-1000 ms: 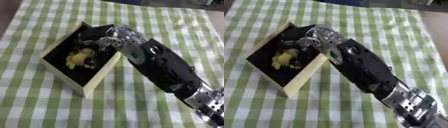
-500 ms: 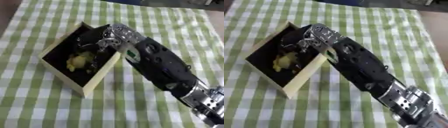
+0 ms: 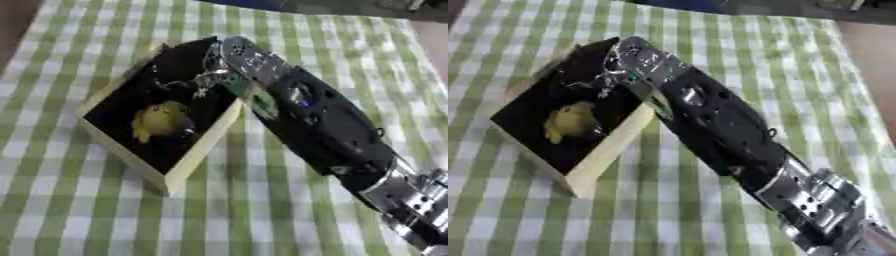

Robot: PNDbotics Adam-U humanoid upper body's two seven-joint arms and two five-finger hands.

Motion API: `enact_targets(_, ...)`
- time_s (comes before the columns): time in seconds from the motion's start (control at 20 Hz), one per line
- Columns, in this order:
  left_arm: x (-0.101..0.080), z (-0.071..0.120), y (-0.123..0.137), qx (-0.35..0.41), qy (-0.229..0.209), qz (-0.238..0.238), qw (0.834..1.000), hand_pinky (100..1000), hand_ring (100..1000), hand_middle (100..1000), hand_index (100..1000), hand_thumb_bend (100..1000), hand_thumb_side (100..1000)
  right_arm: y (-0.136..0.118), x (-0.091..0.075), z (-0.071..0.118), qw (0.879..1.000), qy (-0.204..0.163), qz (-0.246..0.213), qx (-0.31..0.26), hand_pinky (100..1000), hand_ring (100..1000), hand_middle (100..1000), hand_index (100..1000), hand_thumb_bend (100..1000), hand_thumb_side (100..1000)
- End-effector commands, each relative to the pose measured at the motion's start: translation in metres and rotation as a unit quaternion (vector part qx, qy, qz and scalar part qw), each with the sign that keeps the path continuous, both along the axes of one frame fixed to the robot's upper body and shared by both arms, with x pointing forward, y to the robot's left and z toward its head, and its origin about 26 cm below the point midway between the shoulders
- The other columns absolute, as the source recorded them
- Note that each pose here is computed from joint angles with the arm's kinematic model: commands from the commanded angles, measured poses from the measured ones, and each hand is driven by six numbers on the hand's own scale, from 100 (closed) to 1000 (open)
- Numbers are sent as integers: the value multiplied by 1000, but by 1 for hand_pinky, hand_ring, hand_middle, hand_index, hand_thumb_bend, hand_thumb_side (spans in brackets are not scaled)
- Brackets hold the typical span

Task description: Pick up objects on the table and place them in the box.

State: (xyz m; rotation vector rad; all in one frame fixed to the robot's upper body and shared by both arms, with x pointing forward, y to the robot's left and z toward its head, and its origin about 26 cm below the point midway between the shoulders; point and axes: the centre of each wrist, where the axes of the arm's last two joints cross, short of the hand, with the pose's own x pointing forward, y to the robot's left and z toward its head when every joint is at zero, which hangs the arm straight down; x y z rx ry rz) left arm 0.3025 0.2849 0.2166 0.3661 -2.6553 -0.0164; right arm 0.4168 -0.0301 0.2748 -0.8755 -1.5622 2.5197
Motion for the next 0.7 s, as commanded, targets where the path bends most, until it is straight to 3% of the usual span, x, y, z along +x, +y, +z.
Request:
enact_targets(0.05, -3, 7, 0, 7, -12, -2, 1000, 542, 583, 650, 784, 403, 581, -6, -10, 31, 998, -20, 19, 58, 840, 885, 817, 940, 251, 671)
enact_targets(0.1, -2, 7, 0, 7, -12, -2, 1000, 542, 583, 650, 784, 397, 583, -8, -13, 37, 996, -16, 24, 81, 837, 881, 812, 940, 301, 600)
enact_targets(0.4, -2, 8, 1, 8, -13, -2, 1000, 542, 584, 651, 784, 399, 581, -29, -43, 78, 972, -2, 47, 229, 825, 861, 791, 917, 158, 670)
enact_targets(0.55, -2, 8, 1, 8, -14, -1, 1000, 542, 584, 651, 784, 401, 580, -44, -55, 94, 954, -2, 54, 296, 820, 849, 778, 901, 100, 723)
enact_targets(0.7, -3, 9, 1, 8, -15, -1, 1000, 543, 587, 652, 784, 402, 579, -60, -66, 106, 930, -2, 61, 362, 807, 833, 759, 890, 100, 727)
